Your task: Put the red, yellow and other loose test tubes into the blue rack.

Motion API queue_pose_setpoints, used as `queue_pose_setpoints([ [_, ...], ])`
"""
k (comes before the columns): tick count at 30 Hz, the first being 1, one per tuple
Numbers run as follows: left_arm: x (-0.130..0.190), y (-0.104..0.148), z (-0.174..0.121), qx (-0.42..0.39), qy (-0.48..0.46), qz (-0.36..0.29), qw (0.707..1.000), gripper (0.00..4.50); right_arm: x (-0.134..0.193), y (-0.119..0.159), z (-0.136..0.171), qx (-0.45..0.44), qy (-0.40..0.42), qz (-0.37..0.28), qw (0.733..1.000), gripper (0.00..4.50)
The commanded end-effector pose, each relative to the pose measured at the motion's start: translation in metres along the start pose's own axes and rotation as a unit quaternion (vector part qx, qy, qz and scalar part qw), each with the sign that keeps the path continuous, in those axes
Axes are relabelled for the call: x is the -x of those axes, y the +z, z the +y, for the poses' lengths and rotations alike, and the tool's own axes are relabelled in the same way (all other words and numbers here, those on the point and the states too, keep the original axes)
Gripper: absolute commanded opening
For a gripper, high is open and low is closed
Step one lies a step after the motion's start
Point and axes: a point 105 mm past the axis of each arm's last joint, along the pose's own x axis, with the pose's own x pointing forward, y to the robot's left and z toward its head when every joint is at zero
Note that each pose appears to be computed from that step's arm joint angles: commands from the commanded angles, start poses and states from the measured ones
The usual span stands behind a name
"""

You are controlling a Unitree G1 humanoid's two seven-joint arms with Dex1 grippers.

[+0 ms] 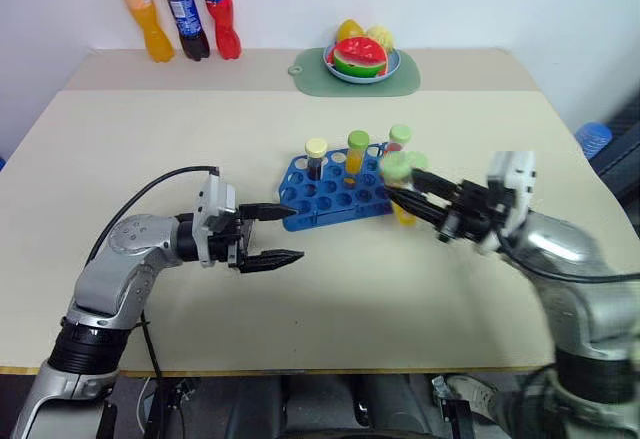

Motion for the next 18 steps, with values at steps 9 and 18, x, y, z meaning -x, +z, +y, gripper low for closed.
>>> queue_pose_setpoints([
  [9, 0.019, 0.008, 0.005, -0.028, 0.038, 0.003, 0.999, 3.85, -0.030, -0.028, -0.021, 0.037, -0.094, -0.066, 0.993, 0.79],
  [18, 0.021, 0.008, 0.001, -0.025, 0.053, 0.002, 0.998, 3.85, -0.035, -0.057, -0.015, 0.021, -0.088, -0.049, 0.995, 0.79],
])
